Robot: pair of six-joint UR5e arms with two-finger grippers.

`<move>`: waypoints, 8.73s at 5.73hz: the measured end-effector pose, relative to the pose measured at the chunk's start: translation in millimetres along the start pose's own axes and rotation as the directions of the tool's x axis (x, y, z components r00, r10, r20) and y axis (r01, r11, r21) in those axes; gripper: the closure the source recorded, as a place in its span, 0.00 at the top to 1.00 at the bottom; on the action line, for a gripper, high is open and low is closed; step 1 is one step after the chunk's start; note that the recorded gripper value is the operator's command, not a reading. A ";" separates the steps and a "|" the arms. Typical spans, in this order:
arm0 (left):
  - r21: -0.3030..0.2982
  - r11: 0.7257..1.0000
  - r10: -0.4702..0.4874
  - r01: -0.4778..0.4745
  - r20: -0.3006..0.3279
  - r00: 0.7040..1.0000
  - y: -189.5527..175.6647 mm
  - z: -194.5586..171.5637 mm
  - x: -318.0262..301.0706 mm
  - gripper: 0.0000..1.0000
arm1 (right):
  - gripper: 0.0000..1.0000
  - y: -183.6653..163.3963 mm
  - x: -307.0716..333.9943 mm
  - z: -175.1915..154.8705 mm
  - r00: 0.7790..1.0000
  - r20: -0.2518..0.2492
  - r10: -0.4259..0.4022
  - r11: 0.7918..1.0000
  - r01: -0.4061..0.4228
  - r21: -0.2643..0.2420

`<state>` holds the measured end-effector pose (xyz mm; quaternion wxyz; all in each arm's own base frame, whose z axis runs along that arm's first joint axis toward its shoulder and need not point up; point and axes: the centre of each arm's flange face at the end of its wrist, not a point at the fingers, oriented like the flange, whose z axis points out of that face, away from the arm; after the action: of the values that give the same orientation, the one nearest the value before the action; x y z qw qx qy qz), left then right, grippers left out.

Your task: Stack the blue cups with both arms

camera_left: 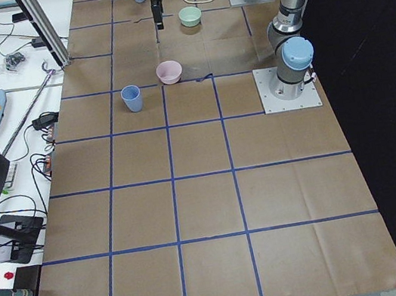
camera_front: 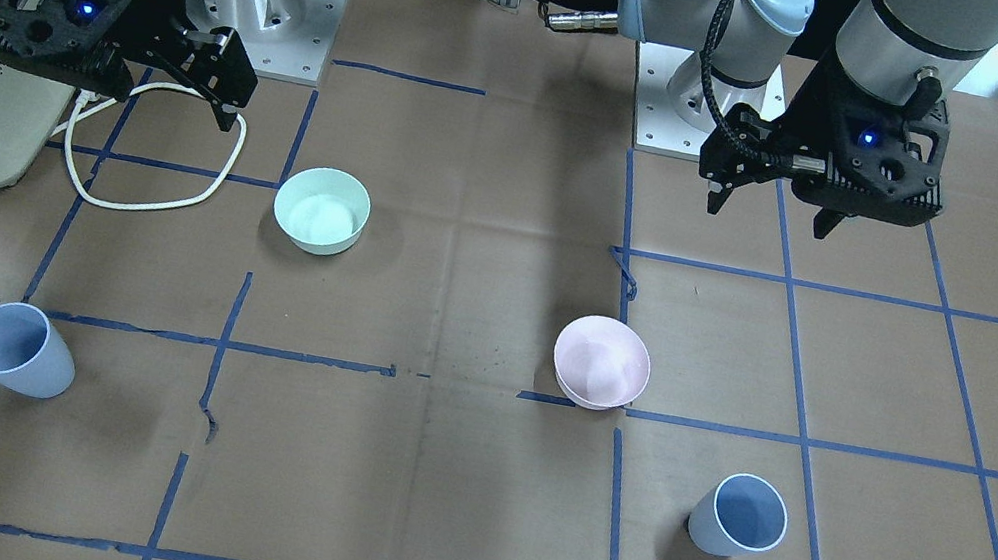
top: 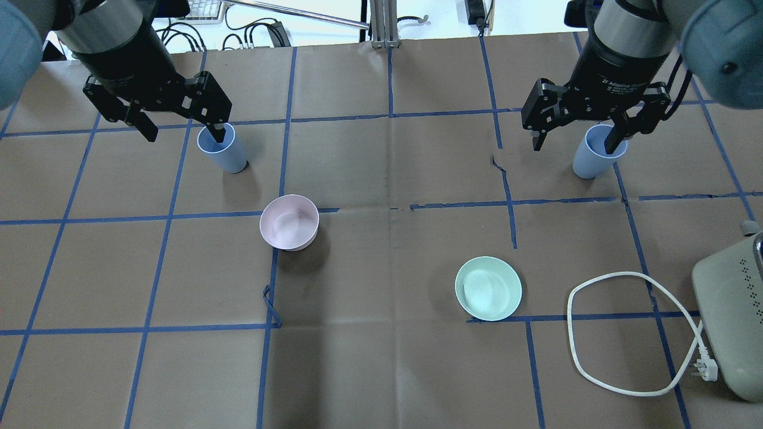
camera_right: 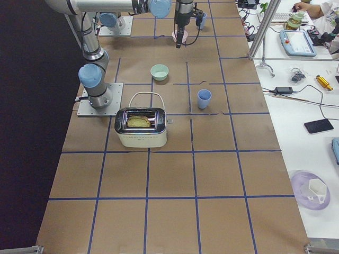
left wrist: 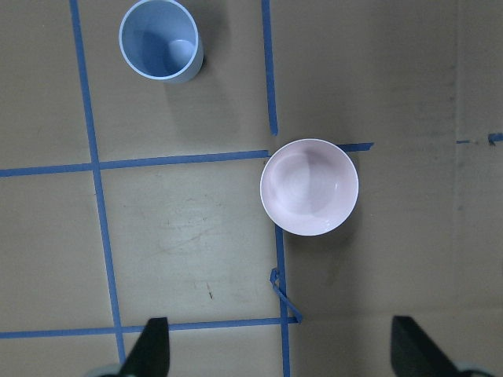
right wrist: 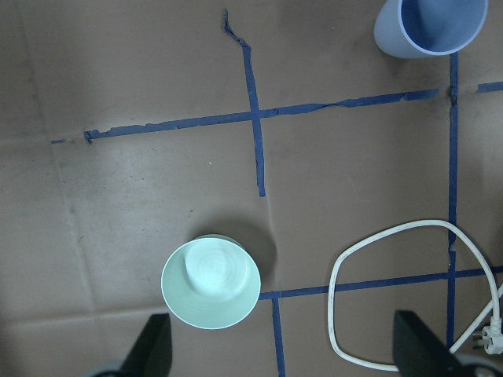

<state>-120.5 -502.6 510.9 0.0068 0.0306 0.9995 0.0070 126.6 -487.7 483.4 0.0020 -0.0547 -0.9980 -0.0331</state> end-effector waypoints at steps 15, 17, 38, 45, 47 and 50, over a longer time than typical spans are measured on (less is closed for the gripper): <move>0.006 0.999 -0.037 0.037 0.013 0.999 -173.2 247.1 -51.0 0.51 | 1.00 -187.5 200.8 157.8 0.983 0.013 -0.182 0.983 0.181 0.025; -0.003 0.999 -0.035 0.035 0.012 0.999 -176.7 267.3 -51.3 0.07 | 0.72 -179.6 198.5 199.0 0.986 0.014 -0.165 0.986 0.165 0.011; 0.093 0.995 -0.037 0.041 -0.041 0.998 -66.1 57.6 142.9 0.99 | 0.08 -104.4 29.3 0.6 1.000 0.006 -0.015 0.999 0.015 0.030; 0.006 0.996 -0.086 0.087 -0.014 0.996 13.1 13.5 31.2 0.99 | 0.08 -124.0 -239.7 55.3 0.980 0.066 0.187 0.972 -0.194 0.129; 0.014 0.996 -0.087 0.088 -0.013 0.996 13.7 9.7 29.9 0.99 | 0.08 -146.6 -245.5 79.4 0.986 0.050 0.157 0.979 -0.162 0.120; 0.017 0.996 -0.085 0.085 -0.013 0.996 14.3 8.8 30.0 0.99 | 0.50 -154.5 -247.5 112.6 0.988 0.026 0.155 0.985 -0.156 0.076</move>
<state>-149.4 -486.3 501.9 0.0009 -0.0120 0.9999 -0.0019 355.8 -660.4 359.0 -0.0031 -0.1326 -0.9911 0.0065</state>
